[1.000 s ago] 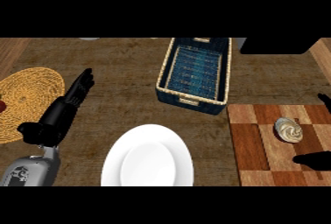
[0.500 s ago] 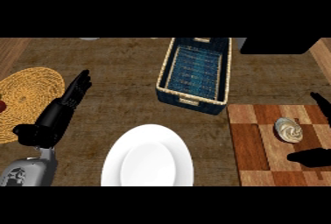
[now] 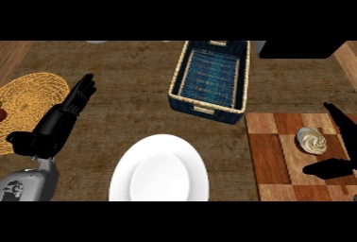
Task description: Pick the cupcake from the cutting board and place it in the basket
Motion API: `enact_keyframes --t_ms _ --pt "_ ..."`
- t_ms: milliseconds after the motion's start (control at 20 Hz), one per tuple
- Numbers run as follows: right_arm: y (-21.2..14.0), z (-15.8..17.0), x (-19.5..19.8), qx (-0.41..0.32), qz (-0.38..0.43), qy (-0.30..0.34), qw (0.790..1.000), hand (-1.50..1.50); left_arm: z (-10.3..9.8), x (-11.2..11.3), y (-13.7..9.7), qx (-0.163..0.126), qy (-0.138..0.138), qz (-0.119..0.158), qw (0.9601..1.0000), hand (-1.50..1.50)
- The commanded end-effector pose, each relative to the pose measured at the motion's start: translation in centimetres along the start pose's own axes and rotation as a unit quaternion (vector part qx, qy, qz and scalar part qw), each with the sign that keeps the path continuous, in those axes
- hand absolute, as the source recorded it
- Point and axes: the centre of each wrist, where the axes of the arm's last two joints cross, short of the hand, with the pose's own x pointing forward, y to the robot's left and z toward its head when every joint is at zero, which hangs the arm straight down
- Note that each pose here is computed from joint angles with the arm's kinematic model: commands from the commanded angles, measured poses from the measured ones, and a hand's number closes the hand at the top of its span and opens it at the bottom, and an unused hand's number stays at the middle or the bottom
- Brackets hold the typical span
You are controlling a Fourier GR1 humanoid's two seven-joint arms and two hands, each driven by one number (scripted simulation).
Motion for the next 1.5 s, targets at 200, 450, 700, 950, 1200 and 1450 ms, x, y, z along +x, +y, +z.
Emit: enact_keyframes --t_ms 200,450,700,950,1200,1450 --pt "1.9 -2.7 0.2 0.008 0.018 0.021 1.0 -1.5 -1.7 -1.1 -0.3 -0.001 -0.001 0.004 1.0 0.0" --pt "2.7 -3.1 -2.4 0.018 0.021 0.041 0.999 -1.5 -0.5 0.9 -0.8 -0.002 -0.006 0.006 1.0 0.0" --pt "3.0 -5.3 -2.4 0.033 0.019 0.041 0.998 -1.5 0.6 -1.6 -1.9 0.007 -0.006 0.003 1.0 0.0" --pt "6.7 -3.8 -2.3 0.074 0.022 0.028 0.997 -1.5 -1.0 0.4 -0.5 0.001 -0.002 0.003 1.0 0.0" --pt "4.3 -5.0 -1.7 0.092 0.054 0.024 0.994 1.5 0.6 0.5 -0.9 0.004 0.002 0.0 1.0 0.0" --pt "5.2 -4.3 -3.0 0.085 0.066 0.012 0.994 1.5 -0.2 -0.6 -0.8 0.006 0.0 -0.004 1.0 0.0"
